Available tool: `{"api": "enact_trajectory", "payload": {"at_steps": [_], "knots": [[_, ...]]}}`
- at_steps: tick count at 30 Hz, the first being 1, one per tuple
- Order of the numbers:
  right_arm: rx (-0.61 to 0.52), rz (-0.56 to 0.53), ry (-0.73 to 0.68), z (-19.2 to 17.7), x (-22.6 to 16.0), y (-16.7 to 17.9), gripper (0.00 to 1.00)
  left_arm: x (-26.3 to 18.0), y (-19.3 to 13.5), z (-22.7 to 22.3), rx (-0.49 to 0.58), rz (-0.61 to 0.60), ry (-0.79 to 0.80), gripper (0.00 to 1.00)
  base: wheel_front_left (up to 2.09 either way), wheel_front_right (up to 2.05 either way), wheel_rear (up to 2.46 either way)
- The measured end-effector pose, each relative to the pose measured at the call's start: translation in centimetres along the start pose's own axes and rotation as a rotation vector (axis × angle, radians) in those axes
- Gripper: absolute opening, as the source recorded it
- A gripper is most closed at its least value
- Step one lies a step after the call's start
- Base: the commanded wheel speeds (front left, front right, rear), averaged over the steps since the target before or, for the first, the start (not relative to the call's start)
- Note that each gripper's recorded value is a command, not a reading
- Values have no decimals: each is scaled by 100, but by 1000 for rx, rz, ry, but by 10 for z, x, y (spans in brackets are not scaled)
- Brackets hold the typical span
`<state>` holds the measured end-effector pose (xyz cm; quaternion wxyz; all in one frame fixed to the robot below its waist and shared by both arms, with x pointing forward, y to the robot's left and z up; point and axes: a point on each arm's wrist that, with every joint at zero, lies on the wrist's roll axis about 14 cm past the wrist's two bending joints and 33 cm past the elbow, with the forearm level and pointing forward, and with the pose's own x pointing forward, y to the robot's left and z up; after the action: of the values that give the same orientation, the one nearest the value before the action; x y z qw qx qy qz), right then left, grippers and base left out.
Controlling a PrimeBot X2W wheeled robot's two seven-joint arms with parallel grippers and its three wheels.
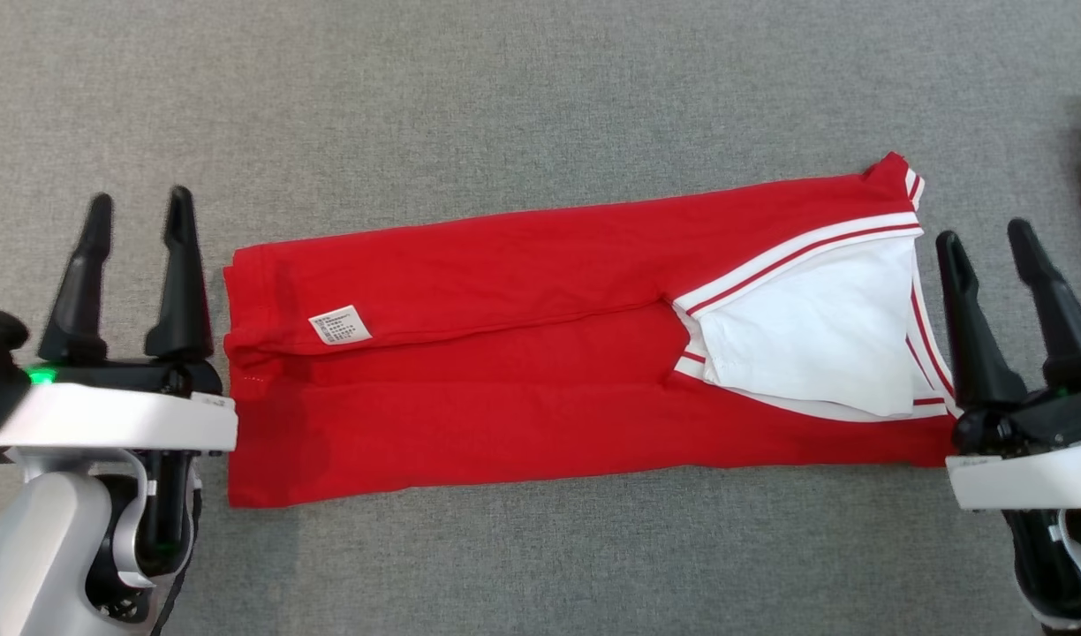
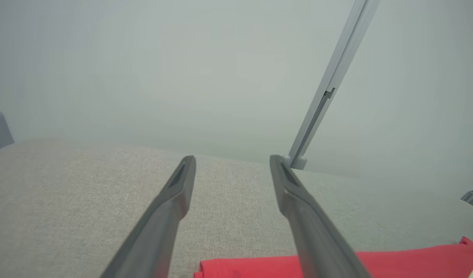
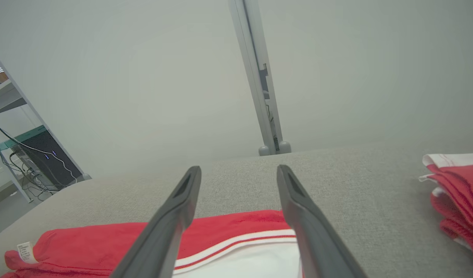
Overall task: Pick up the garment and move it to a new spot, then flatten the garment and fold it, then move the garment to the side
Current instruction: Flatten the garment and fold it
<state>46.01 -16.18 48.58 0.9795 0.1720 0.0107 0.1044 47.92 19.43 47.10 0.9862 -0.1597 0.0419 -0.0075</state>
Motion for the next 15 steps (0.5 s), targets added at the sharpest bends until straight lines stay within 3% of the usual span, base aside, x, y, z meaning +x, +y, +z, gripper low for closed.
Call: {"api": "enact_trajectory", "payload": {"at_steps": [8, 15], "knots": [[-124, -13, -166, 47, 15, -1, 100, -10, -6, 63, 68, 20, -254, 100, 0, 0, 0], [-164, -40, -119, 32, 16, -4, 100, -24, 1, 46, 151, 23, -214, 100, 0, 0, 0]]}}
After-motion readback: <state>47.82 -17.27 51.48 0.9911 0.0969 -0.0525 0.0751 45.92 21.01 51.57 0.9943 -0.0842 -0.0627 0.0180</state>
